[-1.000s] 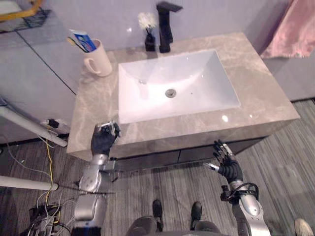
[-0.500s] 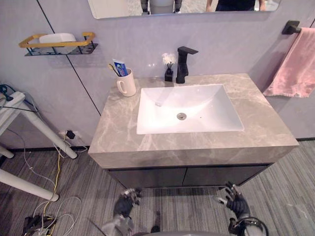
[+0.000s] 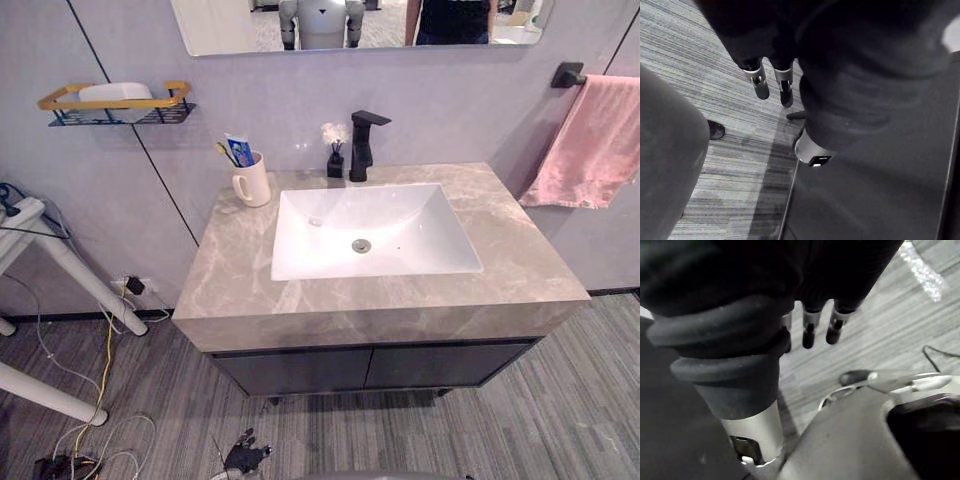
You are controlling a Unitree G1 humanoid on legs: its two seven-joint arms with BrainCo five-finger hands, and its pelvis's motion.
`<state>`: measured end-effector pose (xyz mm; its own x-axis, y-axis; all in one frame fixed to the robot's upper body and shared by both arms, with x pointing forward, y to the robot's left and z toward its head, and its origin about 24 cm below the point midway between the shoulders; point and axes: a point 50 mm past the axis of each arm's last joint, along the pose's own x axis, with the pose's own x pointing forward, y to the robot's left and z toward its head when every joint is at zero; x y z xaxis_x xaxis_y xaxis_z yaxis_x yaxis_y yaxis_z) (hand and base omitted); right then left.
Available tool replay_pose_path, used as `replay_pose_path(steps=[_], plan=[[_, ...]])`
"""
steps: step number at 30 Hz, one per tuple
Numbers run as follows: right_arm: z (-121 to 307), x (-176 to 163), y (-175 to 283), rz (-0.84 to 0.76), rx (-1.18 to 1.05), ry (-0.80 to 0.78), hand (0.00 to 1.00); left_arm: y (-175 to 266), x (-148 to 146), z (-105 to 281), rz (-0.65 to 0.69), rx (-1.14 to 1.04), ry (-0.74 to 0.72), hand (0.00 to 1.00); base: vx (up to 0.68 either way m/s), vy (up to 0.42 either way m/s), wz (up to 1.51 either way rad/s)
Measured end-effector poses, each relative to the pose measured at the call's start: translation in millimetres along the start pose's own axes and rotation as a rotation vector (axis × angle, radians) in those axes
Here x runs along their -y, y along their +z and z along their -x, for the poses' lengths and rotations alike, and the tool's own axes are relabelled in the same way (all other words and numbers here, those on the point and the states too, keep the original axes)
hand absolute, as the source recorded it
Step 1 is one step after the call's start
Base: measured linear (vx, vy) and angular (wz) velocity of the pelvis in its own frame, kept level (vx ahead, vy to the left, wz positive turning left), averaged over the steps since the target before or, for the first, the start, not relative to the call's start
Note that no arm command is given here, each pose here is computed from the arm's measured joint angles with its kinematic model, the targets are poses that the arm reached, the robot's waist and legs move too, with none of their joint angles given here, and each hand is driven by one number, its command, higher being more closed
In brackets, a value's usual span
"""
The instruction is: Organize washtable
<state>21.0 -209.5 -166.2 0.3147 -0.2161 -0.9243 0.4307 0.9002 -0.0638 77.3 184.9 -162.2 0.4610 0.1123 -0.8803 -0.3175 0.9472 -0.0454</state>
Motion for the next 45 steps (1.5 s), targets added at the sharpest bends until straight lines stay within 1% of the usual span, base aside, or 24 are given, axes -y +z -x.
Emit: replay_pose_path(steps=[3, 5, 9, 11, 14, 17, 19, 20, 21, 23, 28, 32, 36, 37, 40, 42, 45], plan=[[0, 0, -3, -0.042, -0.01, -0.007, 0.0, 0, -3, -1, 0.035, -0.003, 0.019, 0.0, 0.01, 0.032, -0.34], [0, -2, -1, -0.117, 0.004, -0.007, 0.0, 3, -1, -3, 0.048, 0.0, 0.021, 0.0, -0.02, 0.072, -0.9], [-2, -15, 8, -0.196, 0.038, 0.003, 0.0, 14, -11, -5, 0.063, 0.024, 0.076, 0.0, -0.06, 0.049, -1.83], [-6, -14, 24, -0.21, 0.075, 0.0, 0.0, 21, -8, -7, 0.068, 0.038, 0.08, 0.0, -0.02, 0.006, -2.2], [-7, -17, 28, -0.192, 0.08, 0.004, 0.0, 23, -9, -8, 0.063, 0.042, 0.081, 0.0, 0.08, -0.037, -1.93], [-9, -22, 26, -0.101, 0.054, 0.017, 0.0, 28, -8, -9, 0.036, 0.054, 0.071, 0.0, 0.1, -0.266, -1.5], [-13, -28, 43, -0.012, 0.085, 0.036, 0.0, 32, -5, -10, 0.021, 0.061, 0.056, 0.0, -0.01, -0.311, -1.5], [-14, -21, 47, 0.014, 0.085, 0.022, 0.0, 31, 6, -11, 0.024, 0.058, 0.028, 0.0, -0.1, -0.075, -1.01], [-15, -15, 49, 0.02, 0.085, 0.014, 0.0, 28, 12, -11, 0.034, 0.054, 0.013, 0.0, -0.05, -0.046, -0.82], [-14, -15, 48, 0.018, 0.082, 0.022, 0.0, 28, 15, -11, 0.04, 0.057, 0.007, 0.0, 0.04, -0.063, -0.33], [-14, -28, 43, 0.003, 0.072, 0.053, 0.0, 34, 3, -11, 0.078, 0.074, 0.032, 0.0, 0.01, -0.047, -0.17], [-14, -28, 42, -0.001, 0.072, 0.052, 0.0, 31, 2, -10, 0.121, 0.065, 0.039, 0.0, 0.0, 0.02, -0.44], [-13, -26, 40, -0.072, 0.071, 0.038, 0.0, 28, -4, -10, 0.152, 0.051, 0.059, 0.0, -0.03, -0.008, -0.86], [-13, -29, 38, -0.082, 0.067, 0.045, 0.0, 26, -9, -9, 0.161, 0.049, 0.074, 0.0, -0.04, 0.032, -1.49], [-16, -17, 52, -0.06, 0.09, 0.019, 0.0, 17, -5, -7, 0.215, 0.032, 0.073, 0.0, -0.02, 0.178, -1.59], [-16, -17, 54, -0.031, 0.095, 0.02, 0.0, 18, -7, -6, 0.243, 0.041, 0.082, 0.0, -0.11, 0.249, -1.78], [-15, -11, 47, 0.015, 0.076, 0.011, 0.0, 17, -7, -6, 0.321, 0.047, 0.093, 0.0, -0.11, 0.248, -1.88]])
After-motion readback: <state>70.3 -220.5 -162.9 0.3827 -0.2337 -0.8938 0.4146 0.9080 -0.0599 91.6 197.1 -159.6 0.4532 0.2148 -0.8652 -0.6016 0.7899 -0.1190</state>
